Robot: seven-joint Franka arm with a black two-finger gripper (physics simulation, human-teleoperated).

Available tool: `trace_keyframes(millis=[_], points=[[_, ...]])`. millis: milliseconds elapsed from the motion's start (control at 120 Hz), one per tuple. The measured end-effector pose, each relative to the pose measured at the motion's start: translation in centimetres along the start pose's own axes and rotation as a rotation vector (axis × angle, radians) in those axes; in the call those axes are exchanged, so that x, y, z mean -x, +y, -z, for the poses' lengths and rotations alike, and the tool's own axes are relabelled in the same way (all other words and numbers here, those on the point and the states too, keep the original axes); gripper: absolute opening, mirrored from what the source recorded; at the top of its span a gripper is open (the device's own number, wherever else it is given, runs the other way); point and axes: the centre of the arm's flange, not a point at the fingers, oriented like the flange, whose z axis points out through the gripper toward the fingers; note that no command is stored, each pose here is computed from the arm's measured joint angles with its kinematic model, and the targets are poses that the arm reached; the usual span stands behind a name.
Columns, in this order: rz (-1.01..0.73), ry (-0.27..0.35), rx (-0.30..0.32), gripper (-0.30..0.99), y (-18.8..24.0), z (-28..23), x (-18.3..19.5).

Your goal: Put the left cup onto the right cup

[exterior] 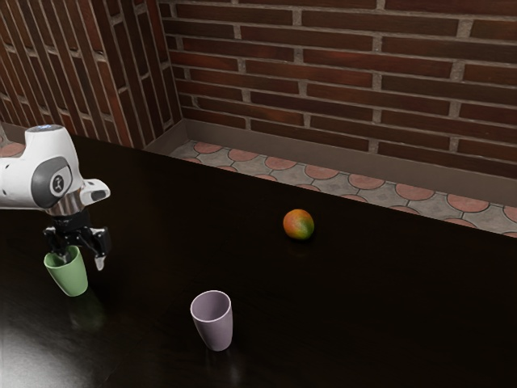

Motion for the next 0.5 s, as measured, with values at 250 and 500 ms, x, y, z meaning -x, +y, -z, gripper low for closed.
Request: trace_keyframes(millis=[250, 500], points=[[0.008, 0.002, -0.005, 0.05, -0.43, 0.13, 0.02], [0.009, 0.003, -0.011, -0.06, -0.41, 0.52, 0.1]])
